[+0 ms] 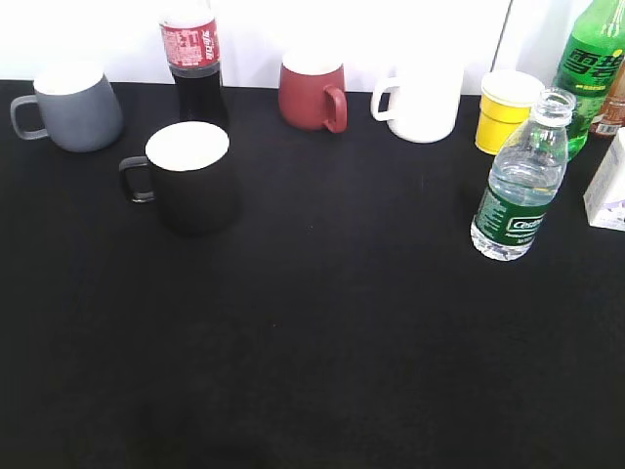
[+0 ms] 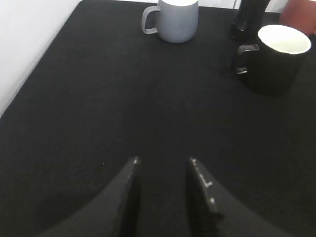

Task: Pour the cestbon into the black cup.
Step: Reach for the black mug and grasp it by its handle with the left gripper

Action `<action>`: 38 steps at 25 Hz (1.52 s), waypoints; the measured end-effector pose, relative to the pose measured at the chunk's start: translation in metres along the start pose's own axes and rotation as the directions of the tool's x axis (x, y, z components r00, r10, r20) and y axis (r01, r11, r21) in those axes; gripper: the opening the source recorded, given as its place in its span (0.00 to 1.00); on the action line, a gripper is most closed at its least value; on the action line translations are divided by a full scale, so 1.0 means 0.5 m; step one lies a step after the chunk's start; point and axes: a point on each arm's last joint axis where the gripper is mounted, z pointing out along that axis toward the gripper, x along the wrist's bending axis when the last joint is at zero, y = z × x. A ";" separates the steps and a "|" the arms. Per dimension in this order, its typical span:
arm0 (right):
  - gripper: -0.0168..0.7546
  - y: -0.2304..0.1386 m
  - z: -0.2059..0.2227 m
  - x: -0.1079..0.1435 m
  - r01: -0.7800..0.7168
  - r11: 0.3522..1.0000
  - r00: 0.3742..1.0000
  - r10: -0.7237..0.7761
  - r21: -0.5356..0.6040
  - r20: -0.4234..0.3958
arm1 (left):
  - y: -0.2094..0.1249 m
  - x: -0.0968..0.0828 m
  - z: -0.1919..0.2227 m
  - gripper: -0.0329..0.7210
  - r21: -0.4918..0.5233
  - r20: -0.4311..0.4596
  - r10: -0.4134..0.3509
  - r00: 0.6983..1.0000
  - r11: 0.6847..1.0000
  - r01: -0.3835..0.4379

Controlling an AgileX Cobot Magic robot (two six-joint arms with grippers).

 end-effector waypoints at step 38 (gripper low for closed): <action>0.67 0.000 0.000 0.000 0.000 1.000 1.000 0.000 0.000 0.000 | -0.052 -0.149 0.553 0.62 -0.189 0.280 0.062 0.958 0.982 -0.009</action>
